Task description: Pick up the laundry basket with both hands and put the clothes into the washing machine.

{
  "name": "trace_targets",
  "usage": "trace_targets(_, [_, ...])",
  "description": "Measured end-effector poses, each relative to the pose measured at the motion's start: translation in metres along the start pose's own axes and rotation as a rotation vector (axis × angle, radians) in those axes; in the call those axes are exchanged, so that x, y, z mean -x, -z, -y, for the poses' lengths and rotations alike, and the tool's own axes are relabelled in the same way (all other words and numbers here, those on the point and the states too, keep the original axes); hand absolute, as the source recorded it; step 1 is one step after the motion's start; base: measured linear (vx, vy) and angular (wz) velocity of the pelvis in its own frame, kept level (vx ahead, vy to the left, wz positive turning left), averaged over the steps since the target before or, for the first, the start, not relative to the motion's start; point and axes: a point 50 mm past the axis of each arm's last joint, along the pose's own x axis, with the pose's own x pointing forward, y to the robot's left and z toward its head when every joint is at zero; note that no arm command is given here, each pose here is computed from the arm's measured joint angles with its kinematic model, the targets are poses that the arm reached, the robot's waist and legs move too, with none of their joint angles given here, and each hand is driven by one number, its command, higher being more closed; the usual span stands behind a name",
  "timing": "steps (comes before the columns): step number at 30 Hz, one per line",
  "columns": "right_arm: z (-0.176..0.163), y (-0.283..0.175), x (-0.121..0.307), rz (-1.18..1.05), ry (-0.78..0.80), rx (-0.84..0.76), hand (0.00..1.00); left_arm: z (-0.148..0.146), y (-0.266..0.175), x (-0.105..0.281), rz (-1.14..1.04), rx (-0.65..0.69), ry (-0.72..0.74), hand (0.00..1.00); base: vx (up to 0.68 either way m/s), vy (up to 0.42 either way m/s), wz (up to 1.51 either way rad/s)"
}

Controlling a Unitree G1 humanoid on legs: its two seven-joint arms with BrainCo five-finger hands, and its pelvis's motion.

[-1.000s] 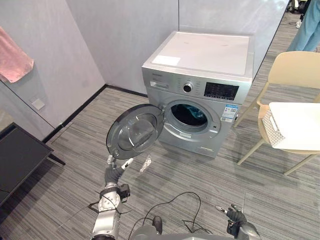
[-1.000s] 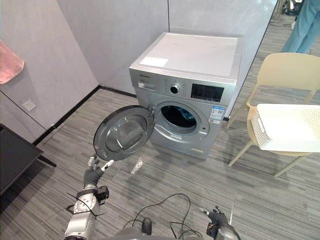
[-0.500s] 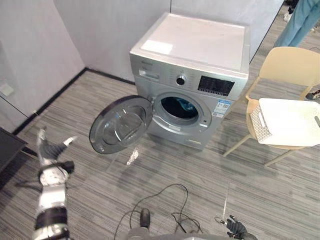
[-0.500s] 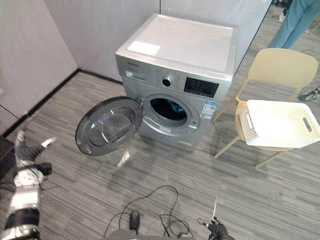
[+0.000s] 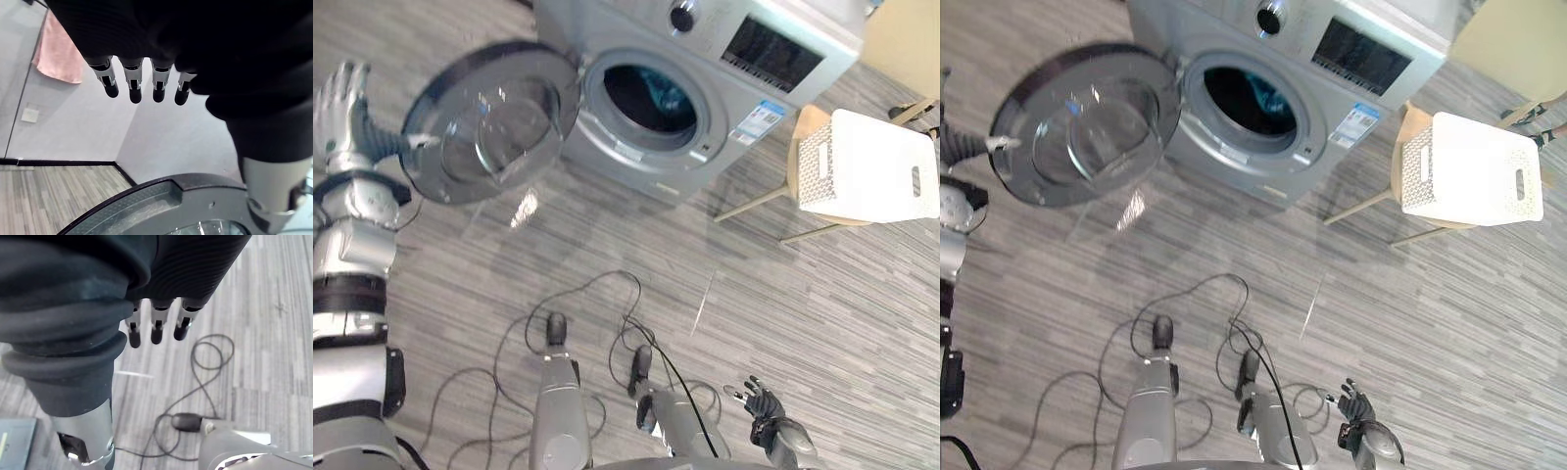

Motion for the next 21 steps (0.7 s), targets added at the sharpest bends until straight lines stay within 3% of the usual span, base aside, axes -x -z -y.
trace_targets(5, [-0.017, -0.006, 0.000, 0.047, -0.064, 0.015, 0.00, -0.027, -0.055, -0.025, 0.202, -0.097, -0.116, 0.00, -0.08, -0.008, 0.02])
trace_targets(9, [-0.026, -0.008, 0.000, 0.060, -0.099, 0.026, 0.00, -0.040, -0.077, -0.045, 0.195, -0.038, -0.149, 0.00, 0.02, 0.017, 0.00])
trace_targets(13, [-0.030, -0.006, 0.001, 0.058, -0.114, 0.035, 0.00, -0.051, -0.101, -0.059, 0.164, 0.157, -0.199, 0.00, 0.05, 0.042, -0.08])
trace_targets(16, [-0.035, -0.004, 0.001, 0.048, -0.127, 0.034, 0.00, -0.059, -0.096, -0.067, 0.083, 0.377, -0.193, 0.00, 0.03, 0.062, -0.16])
trace_targets(17, [-0.035, -0.003, 0.001, 0.040, -0.127, 0.025, 0.00, -0.054, -0.091, -0.067, 0.031, 0.473, -0.178, 0.00, 0.02, 0.040, -0.12])
trace_targets(21, [-0.036, 0.000, 0.001, 0.026, -0.127, 0.020, 0.00, -0.028, -0.068, -0.059, -0.106, 0.638, -0.146, 0.00, 0.01, 0.005, -0.10])
